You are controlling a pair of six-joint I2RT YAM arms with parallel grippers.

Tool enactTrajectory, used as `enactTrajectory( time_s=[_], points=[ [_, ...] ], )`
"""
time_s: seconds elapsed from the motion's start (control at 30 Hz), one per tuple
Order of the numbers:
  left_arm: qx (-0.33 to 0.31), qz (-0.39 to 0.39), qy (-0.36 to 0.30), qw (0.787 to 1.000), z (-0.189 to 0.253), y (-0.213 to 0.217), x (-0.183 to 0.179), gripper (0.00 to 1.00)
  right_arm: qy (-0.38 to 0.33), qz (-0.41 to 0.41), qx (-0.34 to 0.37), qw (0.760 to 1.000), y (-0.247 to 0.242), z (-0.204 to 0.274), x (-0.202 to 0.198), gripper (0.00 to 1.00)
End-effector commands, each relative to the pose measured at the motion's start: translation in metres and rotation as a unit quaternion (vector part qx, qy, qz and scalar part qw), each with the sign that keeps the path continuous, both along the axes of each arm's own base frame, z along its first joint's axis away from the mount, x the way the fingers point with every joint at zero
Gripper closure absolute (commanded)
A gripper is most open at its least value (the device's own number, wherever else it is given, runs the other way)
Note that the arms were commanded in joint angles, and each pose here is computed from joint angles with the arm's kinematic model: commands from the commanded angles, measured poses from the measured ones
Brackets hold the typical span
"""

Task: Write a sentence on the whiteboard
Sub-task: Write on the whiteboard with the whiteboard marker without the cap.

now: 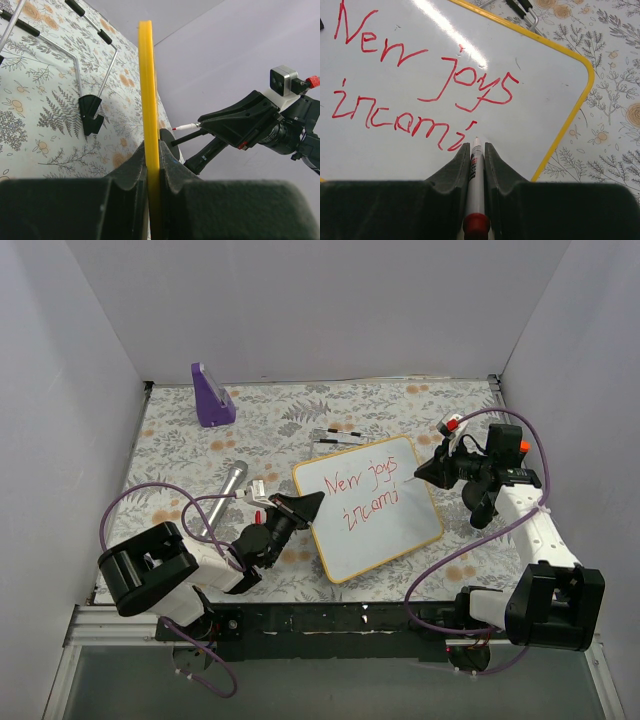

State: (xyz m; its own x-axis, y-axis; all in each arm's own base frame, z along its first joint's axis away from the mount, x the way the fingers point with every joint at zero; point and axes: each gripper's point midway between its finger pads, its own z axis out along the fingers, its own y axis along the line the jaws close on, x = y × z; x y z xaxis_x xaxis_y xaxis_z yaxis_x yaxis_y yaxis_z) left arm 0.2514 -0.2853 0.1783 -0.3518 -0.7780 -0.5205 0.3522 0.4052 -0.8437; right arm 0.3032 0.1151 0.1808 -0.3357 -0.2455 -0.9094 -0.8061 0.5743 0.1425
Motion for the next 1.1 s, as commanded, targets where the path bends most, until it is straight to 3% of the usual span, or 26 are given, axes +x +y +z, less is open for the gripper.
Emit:
enactTrajectory(
  time_s=[0.0, 1.07],
  points=[
    [-0.080, -0.008, -0.096, 0.992, 0.0629, 0.0097, -0.0131, 1.00, -0.011, 0.015, 0.006, 1.000, 0.0019, 0.0041, 0.0003, 0.99],
    [-0.082, -0.007, -0.095, 0.992, 0.0627, 0.0101, -0.0125, 1.00, -0.011, 0.031, 0.012, 0.999, 0.0049, 0.0062, -0.0035, 0.99]
  ],
)
